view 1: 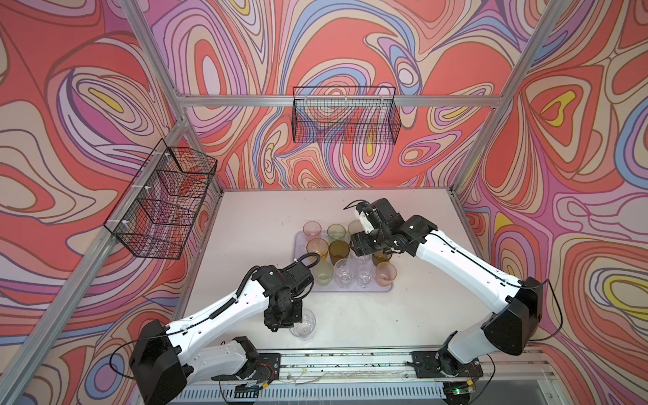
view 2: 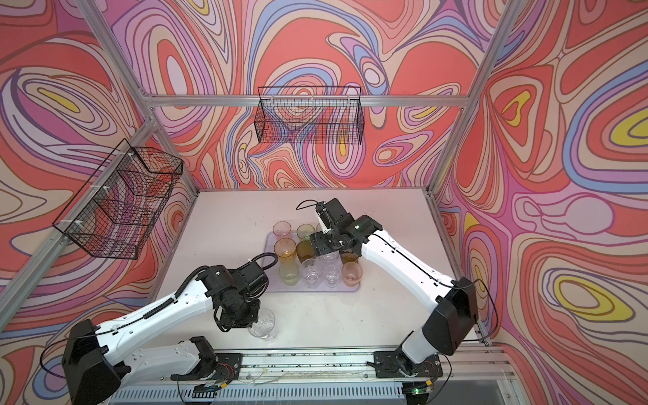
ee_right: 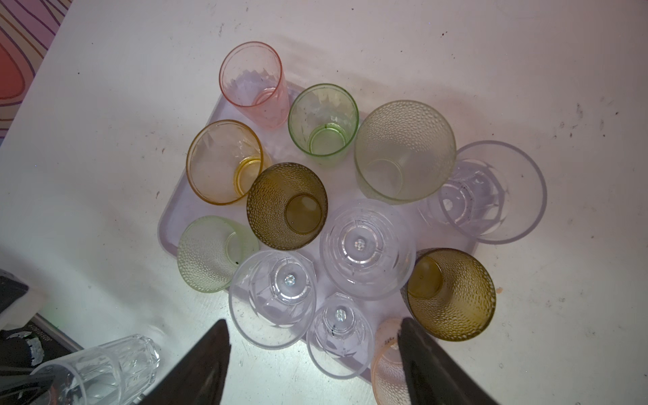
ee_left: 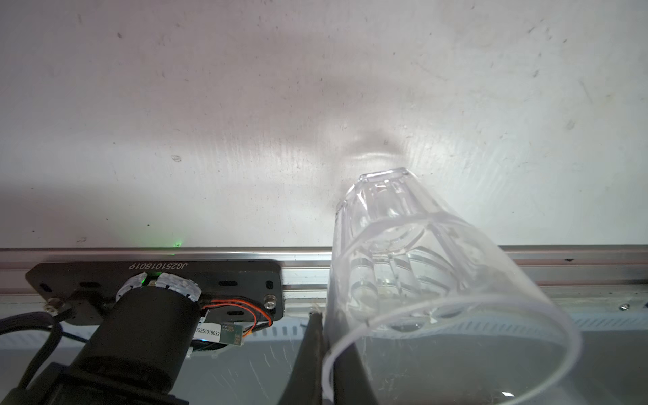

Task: Place the glasses into the tray
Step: Pick up the glass from the bottom-center of the table, then place the glass on the tray.

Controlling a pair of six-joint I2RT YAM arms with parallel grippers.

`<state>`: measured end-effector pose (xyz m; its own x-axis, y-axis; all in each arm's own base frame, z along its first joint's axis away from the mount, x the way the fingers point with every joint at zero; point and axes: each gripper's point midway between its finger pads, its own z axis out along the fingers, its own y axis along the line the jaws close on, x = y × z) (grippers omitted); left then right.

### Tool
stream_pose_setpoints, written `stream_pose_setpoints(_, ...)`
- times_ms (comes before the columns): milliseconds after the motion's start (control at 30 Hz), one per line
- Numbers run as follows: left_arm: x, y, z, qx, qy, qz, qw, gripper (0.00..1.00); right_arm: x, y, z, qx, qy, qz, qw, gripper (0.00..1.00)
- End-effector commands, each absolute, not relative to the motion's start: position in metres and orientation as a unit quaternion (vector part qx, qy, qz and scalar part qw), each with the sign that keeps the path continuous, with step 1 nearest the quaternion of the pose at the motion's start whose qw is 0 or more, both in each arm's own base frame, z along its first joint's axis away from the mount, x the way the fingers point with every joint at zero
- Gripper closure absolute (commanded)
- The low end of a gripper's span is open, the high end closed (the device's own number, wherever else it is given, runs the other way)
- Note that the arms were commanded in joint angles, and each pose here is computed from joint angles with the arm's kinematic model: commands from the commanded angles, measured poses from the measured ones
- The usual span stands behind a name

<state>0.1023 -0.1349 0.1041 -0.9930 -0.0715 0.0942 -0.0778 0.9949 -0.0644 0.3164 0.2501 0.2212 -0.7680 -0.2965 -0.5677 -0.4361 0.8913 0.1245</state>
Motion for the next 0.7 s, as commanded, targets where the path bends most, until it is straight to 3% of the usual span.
stream_pose_setpoints(0,0.104,-0.123,0.115,0.012,-0.999,-0.009,0.049,1.0,0.319,0.248,0.226,-0.191,0.932,0.124,0.283,0.21)
stream_pose_setpoints(667,0.174,-0.115,0.138,0.002,-1.0,-0.008,0.015,1.0,0.314,0.242,0.228,-0.19,0.932,0.12,0.286,0.22)
